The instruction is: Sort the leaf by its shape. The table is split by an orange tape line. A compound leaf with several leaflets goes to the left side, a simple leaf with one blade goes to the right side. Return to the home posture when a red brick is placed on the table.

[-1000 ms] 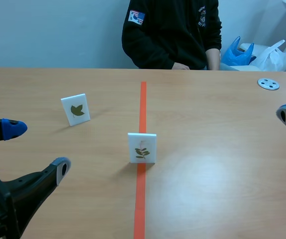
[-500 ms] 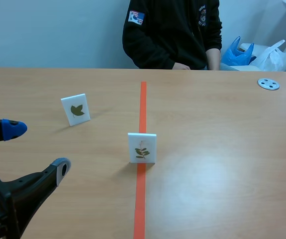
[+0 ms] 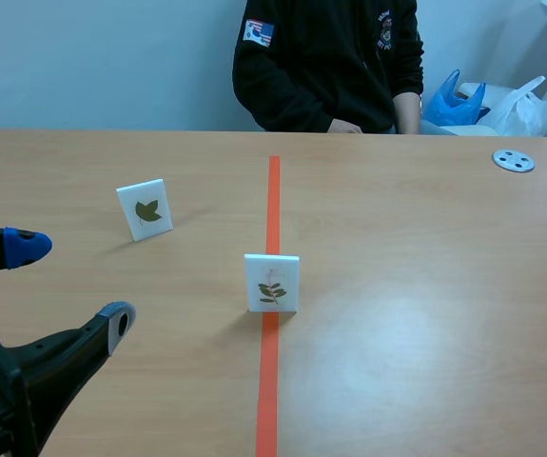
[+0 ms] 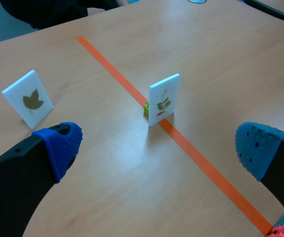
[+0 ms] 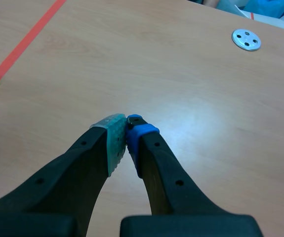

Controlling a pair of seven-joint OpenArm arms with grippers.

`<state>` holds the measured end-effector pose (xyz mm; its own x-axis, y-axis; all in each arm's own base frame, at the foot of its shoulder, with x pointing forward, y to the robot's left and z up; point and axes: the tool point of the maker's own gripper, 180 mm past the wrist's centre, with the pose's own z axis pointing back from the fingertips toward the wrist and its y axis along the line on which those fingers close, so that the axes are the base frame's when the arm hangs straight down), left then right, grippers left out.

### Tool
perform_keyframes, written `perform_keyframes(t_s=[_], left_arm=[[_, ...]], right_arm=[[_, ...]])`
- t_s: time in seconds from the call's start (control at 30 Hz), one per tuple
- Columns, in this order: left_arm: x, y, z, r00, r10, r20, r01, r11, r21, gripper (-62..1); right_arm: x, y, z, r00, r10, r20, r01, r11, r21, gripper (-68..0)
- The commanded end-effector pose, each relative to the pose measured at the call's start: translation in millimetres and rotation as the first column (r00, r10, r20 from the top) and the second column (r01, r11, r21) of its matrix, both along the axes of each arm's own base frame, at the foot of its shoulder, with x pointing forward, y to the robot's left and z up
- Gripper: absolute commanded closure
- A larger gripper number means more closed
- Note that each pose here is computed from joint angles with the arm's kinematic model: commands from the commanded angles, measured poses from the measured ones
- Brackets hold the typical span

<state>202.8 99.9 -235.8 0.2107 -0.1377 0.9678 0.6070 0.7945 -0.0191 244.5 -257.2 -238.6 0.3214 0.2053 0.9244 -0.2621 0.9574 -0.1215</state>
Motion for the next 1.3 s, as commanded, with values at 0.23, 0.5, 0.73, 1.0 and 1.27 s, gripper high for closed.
perform_keyframes(t_s=[0.23, 0.5, 0.73, 1.0, 1.27], left_arm=[[1.7, -4.0, 8.6, 1.0, -0.004, 0.026, 0.004, 1.0, -0.024, -62.3], [1.7, -4.0, 8.5, 1.0, -0.004, 0.025, 0.004, 1.0, -0.024, -62.3], [1.7, -4.0, 8.6, 1.0, -0.003, 0.025, 0.004, 1.0, -0.025, -62.3], [1.7, -4.0, 8.6, 1.0, -0.003, 0.025, 0.004, 1.0, -0.025, -62.3], [1.7, -4.0, 8.6, 1.0, -0.003, 0.025, 0.004, 1.0, -0.025, -62.3]], right_arm=[[4.6, -5.2, -7.4, 1.0, -0.012, -0.005, 0.012, 1.0, 0.024, -2.9], [24.1, 5.8, -32.8, 1.0, -0.003, -0.021, 0.005, 0.994, 0.11, -37.0], [42.7, 35.2, -50.0, 0.998, 0.056, -0.01, -0.053, 0.982, 0.183, -67.9], [54.7, 68.1, -82.6, 0.986, 0.167, -0.021, -0.164, 0.98, 0.112, -67.9], [73.5, 122.0, -83.9, 0.937, 0.348, 0.025, -0.349, 0.936, 0.036, -67.9]])
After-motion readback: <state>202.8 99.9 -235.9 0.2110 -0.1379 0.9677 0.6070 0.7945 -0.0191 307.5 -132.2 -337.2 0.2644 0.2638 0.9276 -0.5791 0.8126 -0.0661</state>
